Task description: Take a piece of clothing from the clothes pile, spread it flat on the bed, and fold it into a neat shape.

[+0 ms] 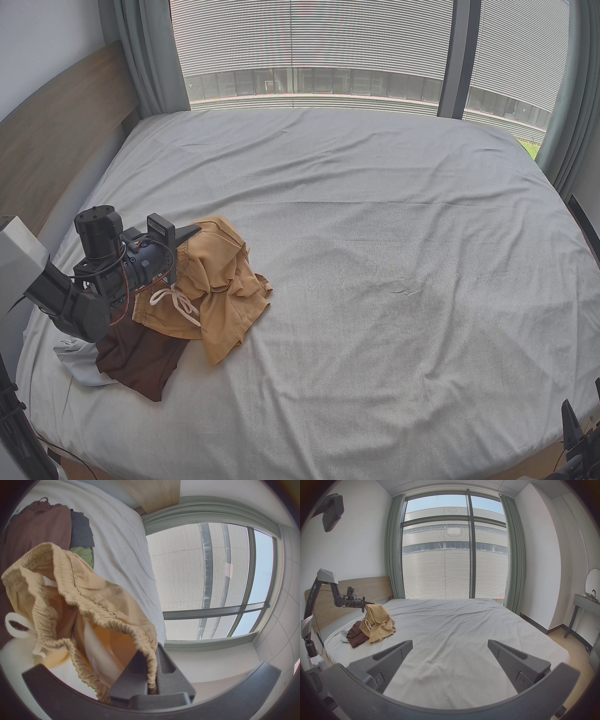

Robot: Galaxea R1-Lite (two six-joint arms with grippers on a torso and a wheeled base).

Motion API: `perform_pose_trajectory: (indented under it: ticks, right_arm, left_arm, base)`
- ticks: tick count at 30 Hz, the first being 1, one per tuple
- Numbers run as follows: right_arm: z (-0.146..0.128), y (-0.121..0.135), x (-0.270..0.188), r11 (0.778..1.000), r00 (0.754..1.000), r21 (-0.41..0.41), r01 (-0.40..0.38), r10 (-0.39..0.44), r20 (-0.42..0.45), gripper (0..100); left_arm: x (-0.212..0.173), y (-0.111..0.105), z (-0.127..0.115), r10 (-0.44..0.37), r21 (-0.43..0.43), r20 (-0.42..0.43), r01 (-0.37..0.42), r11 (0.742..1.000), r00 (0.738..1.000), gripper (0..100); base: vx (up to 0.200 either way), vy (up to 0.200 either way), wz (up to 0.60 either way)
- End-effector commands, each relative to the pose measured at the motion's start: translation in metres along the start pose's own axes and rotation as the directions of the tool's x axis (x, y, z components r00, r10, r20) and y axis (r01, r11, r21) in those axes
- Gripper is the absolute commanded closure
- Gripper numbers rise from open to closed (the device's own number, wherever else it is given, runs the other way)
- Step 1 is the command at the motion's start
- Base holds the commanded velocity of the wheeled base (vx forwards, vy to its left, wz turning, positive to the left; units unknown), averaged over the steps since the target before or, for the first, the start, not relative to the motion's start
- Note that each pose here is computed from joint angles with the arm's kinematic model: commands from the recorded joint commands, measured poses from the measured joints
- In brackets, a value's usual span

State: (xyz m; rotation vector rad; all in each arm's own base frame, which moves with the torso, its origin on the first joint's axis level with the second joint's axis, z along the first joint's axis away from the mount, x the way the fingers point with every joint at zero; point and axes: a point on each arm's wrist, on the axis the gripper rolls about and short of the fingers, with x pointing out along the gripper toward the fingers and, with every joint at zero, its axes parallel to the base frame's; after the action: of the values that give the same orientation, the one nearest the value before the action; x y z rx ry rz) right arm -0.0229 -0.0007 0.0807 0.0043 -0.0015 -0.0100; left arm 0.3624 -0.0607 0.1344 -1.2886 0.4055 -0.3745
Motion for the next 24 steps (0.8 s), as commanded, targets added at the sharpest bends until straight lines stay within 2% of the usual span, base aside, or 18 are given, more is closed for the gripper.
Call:
perform_pose_trajectory:
  ticks: [1, 2, 10, 24]
  right_arm:
    - [-0.005, 0.0, 0.0, 1.0, 1.0, 0.0, 0.001, -0.001, -0.003, 0]
    - [-0.005, 0.0, 0.0, 1.0, 1.0, 0.0, -0.001, 0.001, -0.003, 0]
    - [-0.005, 0.0, 0.0, 1.0, 1.0, 0.0, -0.001, 0.001, -0.003, 0]
    - [-0.005, 0.0, 0.0, 1.0, 1.0, 0.0, 0.001, -0.001, -0.003, 0]
  left_arm:
    - [-0.007, -0.02, -0.014, -0.046, -0.009, -0.031, 0.046, 0.999, 0.998, 100]
    - [-0.009, -0.027, -0.025, -0.062, -0.023, -0.06, 0.06, 0.998, 0.996, 100]
    - [-0.018, -0.061, -0.053, -0.149, -0.089, -0.136, 0.138, 0.986, 0.979, 100]
    - [-0.023, -0.087, -0.088, -0.224, -0.128, -0.226, 0.199, 0.972, 0.948, 100]
  base:
    - [0.0, 0.0, 0.0]
    - [0.0, 0.0, 0.0]
    - [0.0, 0.0, 0.0]
    - [0.0, 0.0, 0.0]
